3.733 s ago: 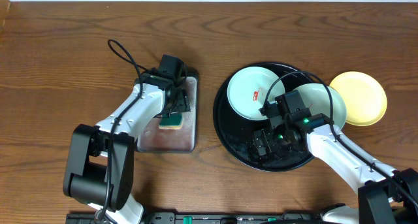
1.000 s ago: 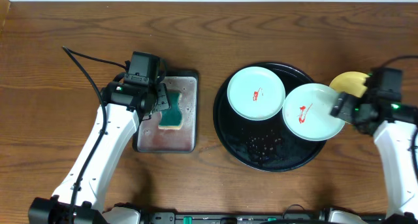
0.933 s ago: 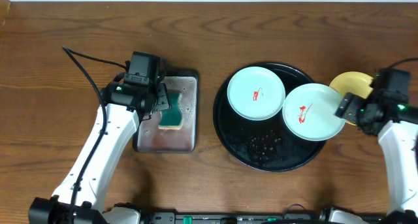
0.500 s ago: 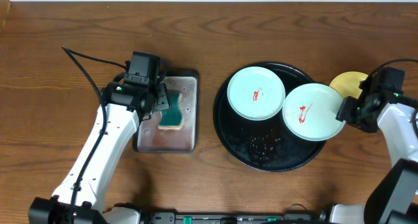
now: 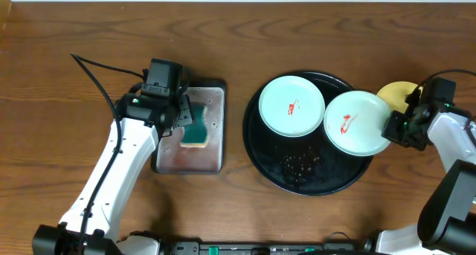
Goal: Clean dirty plates on tray and stack at the side
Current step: 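Tilt the pale green plate up with the right gripper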
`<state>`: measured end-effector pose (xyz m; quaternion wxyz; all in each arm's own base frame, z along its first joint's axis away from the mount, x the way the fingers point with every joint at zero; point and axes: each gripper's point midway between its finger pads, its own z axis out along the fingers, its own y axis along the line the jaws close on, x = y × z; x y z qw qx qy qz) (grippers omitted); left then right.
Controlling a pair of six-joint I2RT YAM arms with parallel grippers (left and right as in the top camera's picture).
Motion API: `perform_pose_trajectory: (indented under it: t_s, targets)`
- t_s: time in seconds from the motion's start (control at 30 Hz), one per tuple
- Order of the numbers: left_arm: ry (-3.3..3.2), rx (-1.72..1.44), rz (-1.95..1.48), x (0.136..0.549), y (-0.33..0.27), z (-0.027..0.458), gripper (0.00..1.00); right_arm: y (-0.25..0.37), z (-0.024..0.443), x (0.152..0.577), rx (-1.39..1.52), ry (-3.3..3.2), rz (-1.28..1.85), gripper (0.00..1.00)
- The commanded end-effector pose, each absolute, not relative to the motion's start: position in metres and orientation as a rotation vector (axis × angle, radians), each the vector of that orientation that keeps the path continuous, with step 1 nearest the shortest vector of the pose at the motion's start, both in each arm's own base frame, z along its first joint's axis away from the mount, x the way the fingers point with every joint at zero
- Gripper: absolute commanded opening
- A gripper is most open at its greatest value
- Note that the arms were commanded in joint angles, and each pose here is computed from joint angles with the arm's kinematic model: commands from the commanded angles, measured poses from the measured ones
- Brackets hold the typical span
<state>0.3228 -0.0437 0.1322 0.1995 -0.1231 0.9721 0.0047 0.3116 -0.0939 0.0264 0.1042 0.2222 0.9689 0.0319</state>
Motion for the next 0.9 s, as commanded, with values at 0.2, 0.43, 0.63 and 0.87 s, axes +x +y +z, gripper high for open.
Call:
perform_pose_trajectory:
  t_s: [0.2, 0.43, 0.63, 0.87]
  targets:
    - [2.720, -0.354, 0.032, 0.322, -0.040, 0.131, 0.66, -0.081, 0.054, 0.311, 0.629, 2.832, 0.187, 0.01]
    - [2.733, -0.355, 0.039, 0.321, -0.040, 0.126, 0.66, -0.026, 0.088, 0.305, 0.433, 2.806, 0.463, 0.01]
    - [2.792, -0.359, 0.049, 0.320, -0.042, 0.108, 0.66, 0.029, 0.081, 0.289, 0.207, 2.920, 0.510, 0.01]
    - [2.892, -0.351, -0.004, 0.322, -0.054, 0.076, 0.61, 0.055, 0.069, 0.277, 0.105, 2.989, 0.403, 0.01]
